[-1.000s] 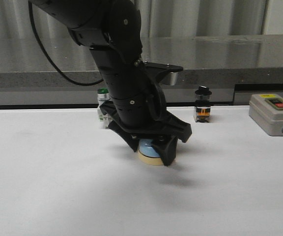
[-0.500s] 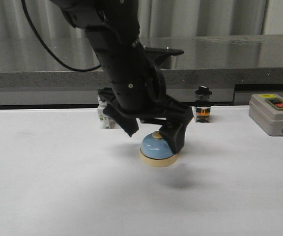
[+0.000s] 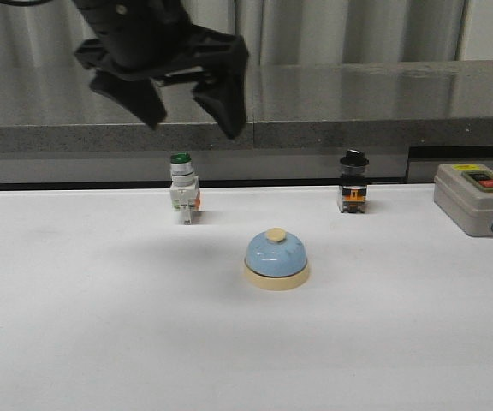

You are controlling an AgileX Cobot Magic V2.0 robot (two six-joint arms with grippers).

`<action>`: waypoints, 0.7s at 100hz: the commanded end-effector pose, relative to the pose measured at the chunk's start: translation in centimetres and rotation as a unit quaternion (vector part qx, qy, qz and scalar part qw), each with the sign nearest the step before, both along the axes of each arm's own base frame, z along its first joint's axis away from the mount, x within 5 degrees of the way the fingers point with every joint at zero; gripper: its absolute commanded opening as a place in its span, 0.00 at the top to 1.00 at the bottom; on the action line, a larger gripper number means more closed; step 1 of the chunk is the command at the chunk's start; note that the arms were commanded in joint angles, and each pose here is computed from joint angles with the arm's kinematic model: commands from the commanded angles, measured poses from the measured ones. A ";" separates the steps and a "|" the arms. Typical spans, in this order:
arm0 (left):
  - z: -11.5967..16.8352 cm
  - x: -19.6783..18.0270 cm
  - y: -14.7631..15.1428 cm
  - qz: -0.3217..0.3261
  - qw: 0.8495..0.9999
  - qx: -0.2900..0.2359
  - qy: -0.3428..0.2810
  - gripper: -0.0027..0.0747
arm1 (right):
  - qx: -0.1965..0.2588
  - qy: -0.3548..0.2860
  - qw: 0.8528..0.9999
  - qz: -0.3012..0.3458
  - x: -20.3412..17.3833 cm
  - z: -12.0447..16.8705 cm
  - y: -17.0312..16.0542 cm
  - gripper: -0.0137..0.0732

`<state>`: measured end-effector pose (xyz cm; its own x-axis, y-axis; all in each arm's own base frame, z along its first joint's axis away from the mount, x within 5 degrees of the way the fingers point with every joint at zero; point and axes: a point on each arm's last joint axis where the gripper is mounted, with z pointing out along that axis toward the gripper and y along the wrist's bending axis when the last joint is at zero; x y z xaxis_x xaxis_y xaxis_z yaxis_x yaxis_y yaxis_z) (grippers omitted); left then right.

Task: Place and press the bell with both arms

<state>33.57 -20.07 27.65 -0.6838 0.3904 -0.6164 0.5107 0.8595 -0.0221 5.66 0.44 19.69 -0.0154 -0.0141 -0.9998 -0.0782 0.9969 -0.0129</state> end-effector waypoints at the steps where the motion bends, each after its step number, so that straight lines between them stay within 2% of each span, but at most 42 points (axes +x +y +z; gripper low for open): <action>1: 4.1 -0.8 2.7 0.033 0.996 -0.048 -0.068 0.11 | -0.002 -0.057 0.998 0.002 -0.2 1.3 0.0 0.91; 20: 5.1 -2.8 9.2 0.111 0.986 -0.063 -0.103 0.11 | -0.002 -0.057 0.998 0.002 -0.2 1.3 0.0 0.91; 39: 5.6 -6.2 15.0 0.189 0.970 -0.069 -0.135 0.11 | -0.002 -0.057 0.998 0.002 -0.2 1.3 0.0 0.91; 56: 5.8 -10.4 17.7 0.230 0.955 -0.078 -0.168 0.11 | -0.002 -0.057 0.998 0.002 -0.2 1.3 0.0 0.91; 70: 5.9 -14.1 18.3 0.235 0.948 -0.090 -0.197 0.11 | -0.002 -0.057 0.998 0.002 -0.2 1.3 0.0 0.91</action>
